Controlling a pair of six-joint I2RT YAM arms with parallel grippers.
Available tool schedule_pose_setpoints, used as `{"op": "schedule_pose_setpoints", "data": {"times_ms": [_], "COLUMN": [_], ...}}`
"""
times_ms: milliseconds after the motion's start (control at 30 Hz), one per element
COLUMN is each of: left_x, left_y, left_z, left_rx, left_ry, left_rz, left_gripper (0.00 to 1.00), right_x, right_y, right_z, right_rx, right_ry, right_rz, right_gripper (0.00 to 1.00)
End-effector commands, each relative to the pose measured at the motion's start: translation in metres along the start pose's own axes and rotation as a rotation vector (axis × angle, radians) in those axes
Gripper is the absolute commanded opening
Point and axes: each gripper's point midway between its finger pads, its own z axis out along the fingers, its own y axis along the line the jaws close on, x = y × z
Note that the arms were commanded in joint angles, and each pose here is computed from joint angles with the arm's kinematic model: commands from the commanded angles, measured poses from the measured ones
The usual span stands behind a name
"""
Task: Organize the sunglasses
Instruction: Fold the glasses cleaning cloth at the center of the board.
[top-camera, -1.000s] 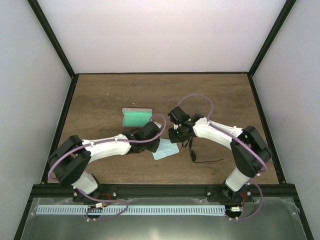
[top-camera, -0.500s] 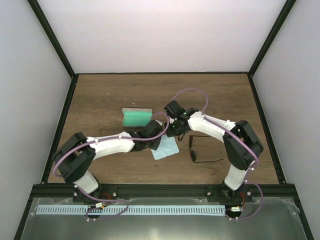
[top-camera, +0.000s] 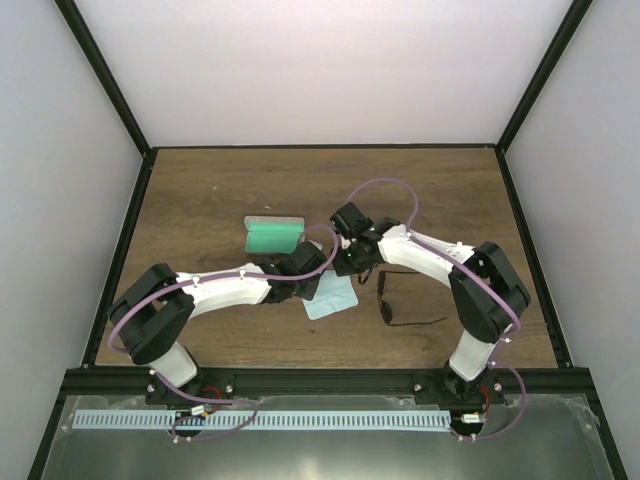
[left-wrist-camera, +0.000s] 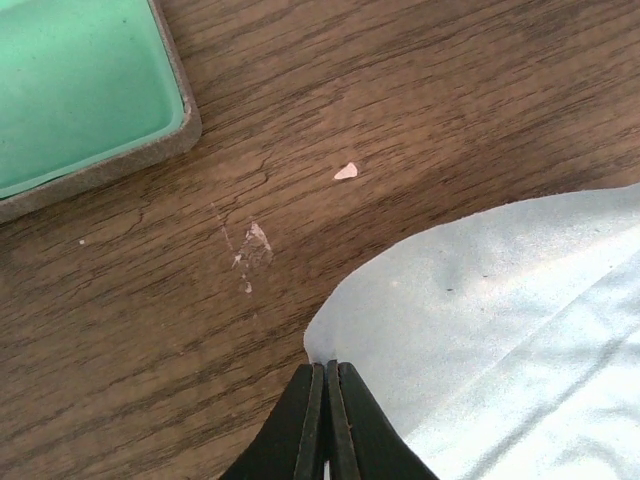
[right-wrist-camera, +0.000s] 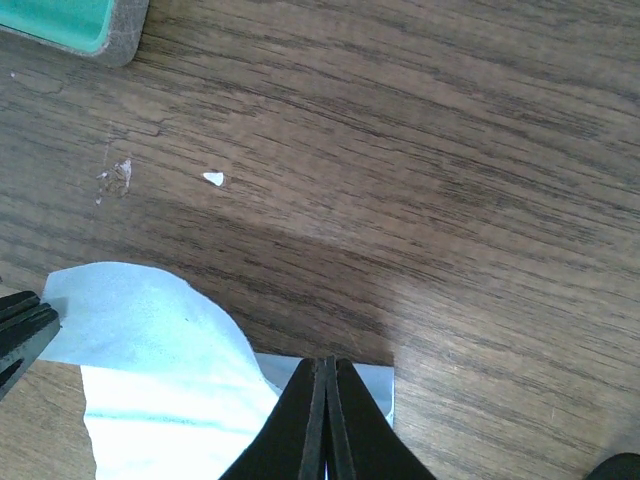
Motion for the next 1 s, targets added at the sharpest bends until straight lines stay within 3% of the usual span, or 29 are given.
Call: {"op": "schedule_pose_setpoints", "data": {"times_ms": [0, 433, 967], "left_x": [-0.004, -0.003, 0.008], "left_y": [0.002, 0.007, 0.001], "left_z": [0.000, -0.002, 0.000], "left_rx": [-0.023, -0.048, 0.010], "left_ry": [-0.005, -0.009, 0.002], "left_rz": [-0.020, -0.018, -0.034], "left_gripper": [0.04, 0.04, 0.04], "right_x": [-0.021, -0.043, -0.008], "right_y": [0.004, 0.001, 0.000], "right_z": [-0.004, 0.007, 0.001], "right_rx": [-0.006, 0.010, -0.049], "right_ry": [-0.045, -0.058, -0.016], "right_rz": [-0.008, -0.042, -0.006], "right_gripper": [0.01, 0.01, 0.01]}}
